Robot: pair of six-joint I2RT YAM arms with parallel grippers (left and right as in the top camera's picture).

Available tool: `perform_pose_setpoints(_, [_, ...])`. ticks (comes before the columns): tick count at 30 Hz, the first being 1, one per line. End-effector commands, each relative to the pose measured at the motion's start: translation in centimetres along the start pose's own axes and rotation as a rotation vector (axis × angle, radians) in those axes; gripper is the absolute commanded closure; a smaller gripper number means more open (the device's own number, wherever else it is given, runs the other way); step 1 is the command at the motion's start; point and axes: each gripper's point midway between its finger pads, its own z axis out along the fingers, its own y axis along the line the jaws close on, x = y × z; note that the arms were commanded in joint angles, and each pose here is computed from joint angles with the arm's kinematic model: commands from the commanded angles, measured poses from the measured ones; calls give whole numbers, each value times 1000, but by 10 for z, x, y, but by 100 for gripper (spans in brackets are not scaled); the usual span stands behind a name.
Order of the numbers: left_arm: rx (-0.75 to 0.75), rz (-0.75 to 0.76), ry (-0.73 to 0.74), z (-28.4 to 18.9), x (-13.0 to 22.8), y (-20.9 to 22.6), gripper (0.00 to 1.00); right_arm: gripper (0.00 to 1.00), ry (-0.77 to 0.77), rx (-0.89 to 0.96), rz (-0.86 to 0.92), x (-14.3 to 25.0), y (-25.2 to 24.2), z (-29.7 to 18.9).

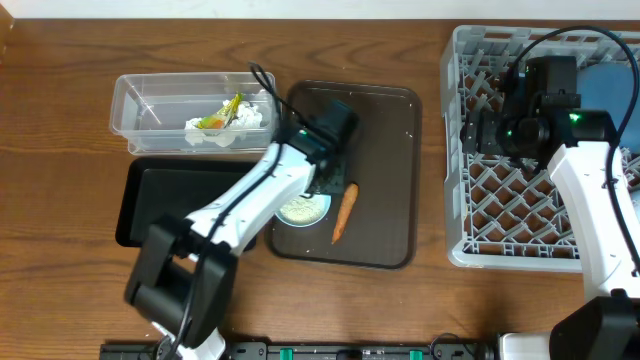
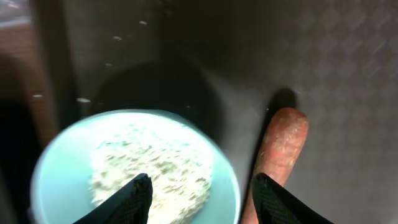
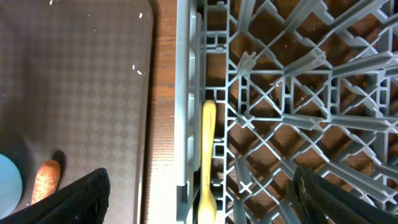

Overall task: Sort waste into correct bins and load items into the dishwasher rack
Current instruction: 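Grasp the light-blue rice bowl with the left gripper and lift it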

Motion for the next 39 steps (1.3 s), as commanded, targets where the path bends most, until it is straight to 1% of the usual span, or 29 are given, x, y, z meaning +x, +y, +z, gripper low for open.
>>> perform_pose_setpoints(1, [-8, -11, 9, 10, 2, -9, 46, 8, -13, -16, -25, -3, 8, -4])
perform_pose_setpoints(10, [-14, 32, 35, 26, 13, -25, 47, 8, -12, -16, -25, -3, 8, -4])
perform_pose_setpoints(11, [-16, 35, 40, 28, 14, -25, 51, 8, -12, -16, -25, -3, 8, -4])
perform_pose_setpoints(13, [-23, 36, 51, 33, 16, -25, 53, 8, -12, -16, -25, -3, 8, -4])
perform_pose_setpoints(17, [-30, 37, 64, 38, 18, -24, 62, 8, -10, -15, -25, -3, 8, -4])
perform_pose_setpoints(20, [-31, 38, 64, 38, 18, -24, 66, 8, -9, -15, -25, -2, 8, -4])
perform_pose_setpoints(26, [-31, 38, 65, 38, 18, -24, 81, 8, -9, -15, -25, -2, 8, -4])
perform_pose_setpoints(28, [-31, 38, 65, 38, 18, -24, 88, 8, -8, -15, -25, -2, 8, -4])
perform_pose_setpoints(31, [-35, 38, 63, 38, 18, -23, 94, 8, -5, -15, -24, -1, 8, -4])
perform_pose_setpoints(37, [-45, 39, 58, 33, 18, -20, 94, 8, -1, -15, -24, 0, 8, -4])
perform_pose_setpoints(39, [-71, 40, 40, 25, 16, -15, 94, 8, -2, -14, -24, 0, 8, -4])
